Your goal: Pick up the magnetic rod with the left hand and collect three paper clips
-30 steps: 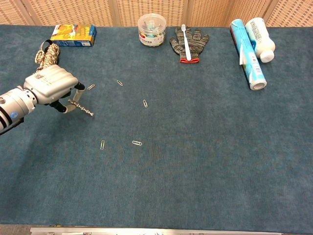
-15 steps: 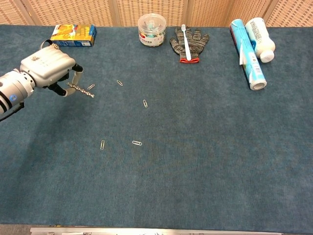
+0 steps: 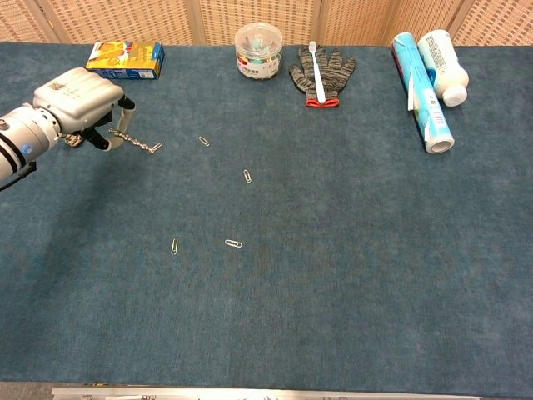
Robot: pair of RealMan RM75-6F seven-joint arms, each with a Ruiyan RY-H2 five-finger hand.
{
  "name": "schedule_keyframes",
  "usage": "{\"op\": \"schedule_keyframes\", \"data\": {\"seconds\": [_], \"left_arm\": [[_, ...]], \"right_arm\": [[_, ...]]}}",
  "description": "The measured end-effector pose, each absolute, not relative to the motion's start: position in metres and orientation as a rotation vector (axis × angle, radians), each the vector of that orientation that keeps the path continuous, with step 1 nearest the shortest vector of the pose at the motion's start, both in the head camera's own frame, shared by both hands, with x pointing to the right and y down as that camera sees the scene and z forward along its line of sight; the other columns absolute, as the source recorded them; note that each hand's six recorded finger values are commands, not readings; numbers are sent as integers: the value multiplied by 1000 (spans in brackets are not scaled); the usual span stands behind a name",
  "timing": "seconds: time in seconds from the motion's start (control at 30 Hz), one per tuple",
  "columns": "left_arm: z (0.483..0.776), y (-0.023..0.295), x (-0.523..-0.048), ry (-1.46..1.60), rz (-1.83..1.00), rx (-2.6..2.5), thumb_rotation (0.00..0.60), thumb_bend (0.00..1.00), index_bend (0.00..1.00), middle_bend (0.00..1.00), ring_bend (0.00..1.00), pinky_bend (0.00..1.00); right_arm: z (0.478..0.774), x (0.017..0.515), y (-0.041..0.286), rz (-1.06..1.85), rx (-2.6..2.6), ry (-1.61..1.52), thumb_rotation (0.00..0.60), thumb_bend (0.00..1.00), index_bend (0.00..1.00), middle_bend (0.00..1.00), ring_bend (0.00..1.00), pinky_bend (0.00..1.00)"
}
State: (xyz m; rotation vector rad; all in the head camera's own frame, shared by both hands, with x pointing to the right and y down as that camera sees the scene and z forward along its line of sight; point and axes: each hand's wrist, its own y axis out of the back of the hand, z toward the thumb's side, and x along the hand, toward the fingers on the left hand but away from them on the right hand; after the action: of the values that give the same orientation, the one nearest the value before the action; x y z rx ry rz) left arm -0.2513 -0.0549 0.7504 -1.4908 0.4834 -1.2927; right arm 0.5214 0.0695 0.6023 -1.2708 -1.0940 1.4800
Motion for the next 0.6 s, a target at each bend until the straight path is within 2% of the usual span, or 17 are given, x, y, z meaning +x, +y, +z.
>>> {"op": "schedule_keyframes", "data": {"seconds": [0.6], "left_arm": [[765,-72,-257,515,-1358,-1500,600,343,586,1000,928,774]], "right_arm": [[609,525,72,1504,-1288,-1088,600,0,489,359,261,444]]}}
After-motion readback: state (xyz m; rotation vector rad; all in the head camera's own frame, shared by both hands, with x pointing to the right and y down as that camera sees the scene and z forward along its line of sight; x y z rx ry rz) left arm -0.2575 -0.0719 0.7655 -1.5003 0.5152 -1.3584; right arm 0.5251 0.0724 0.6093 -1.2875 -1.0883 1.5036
